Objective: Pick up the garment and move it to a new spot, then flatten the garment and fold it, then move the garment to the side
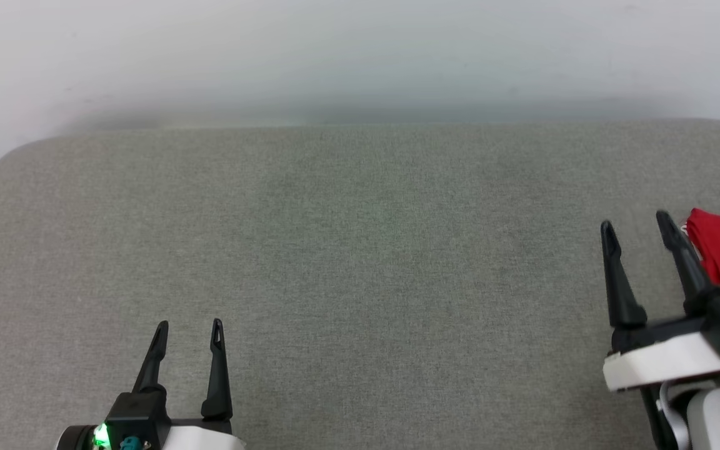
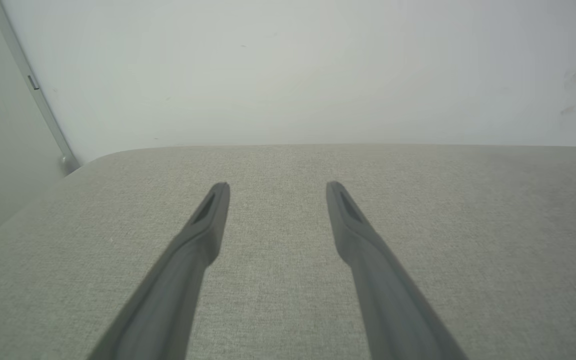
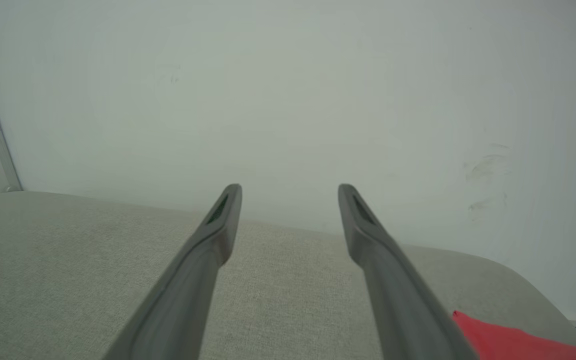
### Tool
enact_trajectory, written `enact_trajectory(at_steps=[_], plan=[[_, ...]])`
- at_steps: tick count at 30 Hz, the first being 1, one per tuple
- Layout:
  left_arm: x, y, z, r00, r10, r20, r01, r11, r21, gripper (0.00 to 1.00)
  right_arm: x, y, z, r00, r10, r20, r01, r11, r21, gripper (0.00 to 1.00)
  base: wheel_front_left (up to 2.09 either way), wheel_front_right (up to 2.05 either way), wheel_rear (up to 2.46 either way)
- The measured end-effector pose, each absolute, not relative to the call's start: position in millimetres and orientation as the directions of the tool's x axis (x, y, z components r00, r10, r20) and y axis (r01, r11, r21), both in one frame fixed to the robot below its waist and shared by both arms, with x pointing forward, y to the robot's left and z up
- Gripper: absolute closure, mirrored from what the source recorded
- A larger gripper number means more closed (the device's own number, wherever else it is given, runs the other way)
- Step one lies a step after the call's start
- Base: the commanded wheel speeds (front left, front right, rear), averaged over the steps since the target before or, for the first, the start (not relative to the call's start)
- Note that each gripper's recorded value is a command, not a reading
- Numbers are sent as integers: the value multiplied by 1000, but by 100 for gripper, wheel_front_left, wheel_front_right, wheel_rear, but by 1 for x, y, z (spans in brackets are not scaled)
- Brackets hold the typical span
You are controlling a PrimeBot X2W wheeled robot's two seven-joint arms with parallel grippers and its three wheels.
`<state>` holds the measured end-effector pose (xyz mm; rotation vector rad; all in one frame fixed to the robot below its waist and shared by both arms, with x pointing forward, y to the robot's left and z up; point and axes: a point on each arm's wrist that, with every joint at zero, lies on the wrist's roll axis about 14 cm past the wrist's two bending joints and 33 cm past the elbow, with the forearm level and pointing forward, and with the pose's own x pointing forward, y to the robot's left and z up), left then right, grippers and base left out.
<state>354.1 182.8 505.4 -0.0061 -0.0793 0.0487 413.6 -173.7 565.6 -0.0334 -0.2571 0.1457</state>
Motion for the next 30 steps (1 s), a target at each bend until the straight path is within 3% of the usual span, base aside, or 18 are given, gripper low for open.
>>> enact_trajectory(at_steps=[15, 30], plan=[[333, 183, 507, 995, 50, 83, -46, 998, -45, 0, 359, -175, 538, 979, 96, 180, -99, 995, 8, 0, 0, 0, 0], [329, 181, 508, 996, 32, 89, -27, 998, -47, 0, 339, -182, 524, 988, 63, 139, -68, 997, 34, 0, 0, 0, 0]])
